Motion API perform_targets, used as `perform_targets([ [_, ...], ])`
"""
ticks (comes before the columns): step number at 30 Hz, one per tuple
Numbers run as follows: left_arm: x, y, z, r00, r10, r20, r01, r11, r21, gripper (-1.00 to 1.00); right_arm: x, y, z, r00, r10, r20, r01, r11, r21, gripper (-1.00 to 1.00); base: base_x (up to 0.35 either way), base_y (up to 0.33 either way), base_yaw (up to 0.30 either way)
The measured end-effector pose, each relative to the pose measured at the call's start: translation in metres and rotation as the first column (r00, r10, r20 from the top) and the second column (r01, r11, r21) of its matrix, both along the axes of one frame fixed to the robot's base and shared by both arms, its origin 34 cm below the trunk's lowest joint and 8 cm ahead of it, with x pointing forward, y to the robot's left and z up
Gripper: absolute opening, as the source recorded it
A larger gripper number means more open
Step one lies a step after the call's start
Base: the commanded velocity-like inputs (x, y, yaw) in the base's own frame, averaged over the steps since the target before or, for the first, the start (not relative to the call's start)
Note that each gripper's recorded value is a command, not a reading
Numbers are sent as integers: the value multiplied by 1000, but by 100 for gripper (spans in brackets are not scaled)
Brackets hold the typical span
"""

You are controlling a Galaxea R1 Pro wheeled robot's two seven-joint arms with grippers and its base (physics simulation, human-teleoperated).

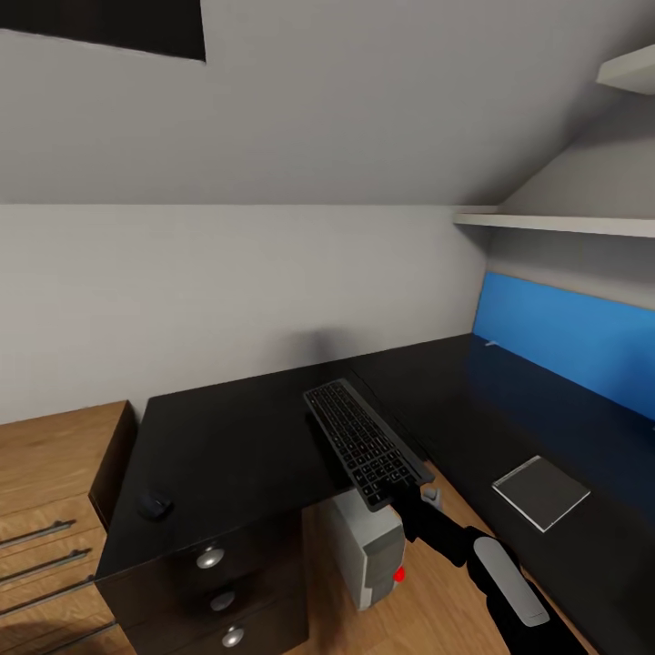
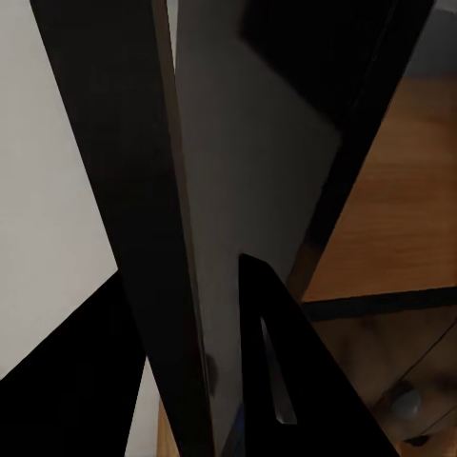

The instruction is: In the bedroom, organize the workspace by keeping the computer under the desk, ensuring the monitor is on the desk, placing the keyboard on the desk next to the monitor, placing the mouse on the desk next to the keyboard, moving the folder from the swivel chair onto the desk next to the mouse, stacking the notebook on top of the folder with the pen on top of the notebook, and positioning the swivel chair next to the desk.

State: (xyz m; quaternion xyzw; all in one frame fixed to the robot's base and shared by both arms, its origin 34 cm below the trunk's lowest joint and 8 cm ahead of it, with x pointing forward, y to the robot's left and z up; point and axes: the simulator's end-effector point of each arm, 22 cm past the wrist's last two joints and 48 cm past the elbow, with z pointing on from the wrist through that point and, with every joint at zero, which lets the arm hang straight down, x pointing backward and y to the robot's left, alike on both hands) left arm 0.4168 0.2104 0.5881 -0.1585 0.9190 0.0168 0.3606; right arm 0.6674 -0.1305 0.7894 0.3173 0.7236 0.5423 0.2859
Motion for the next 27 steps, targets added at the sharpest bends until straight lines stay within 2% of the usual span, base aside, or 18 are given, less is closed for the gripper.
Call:
perform_targets([
  [16,0,-1,0,1000,-1,0,1,1000,-1,100,0,0,0,1000,0,0,0,1000,0,-100,4,3,0],
  [27,13,-9,16,999,-2,40,2,1000,-24,100,0,-1,0,1000,-1,1,1,1000,0,-100,0,0,0],
])
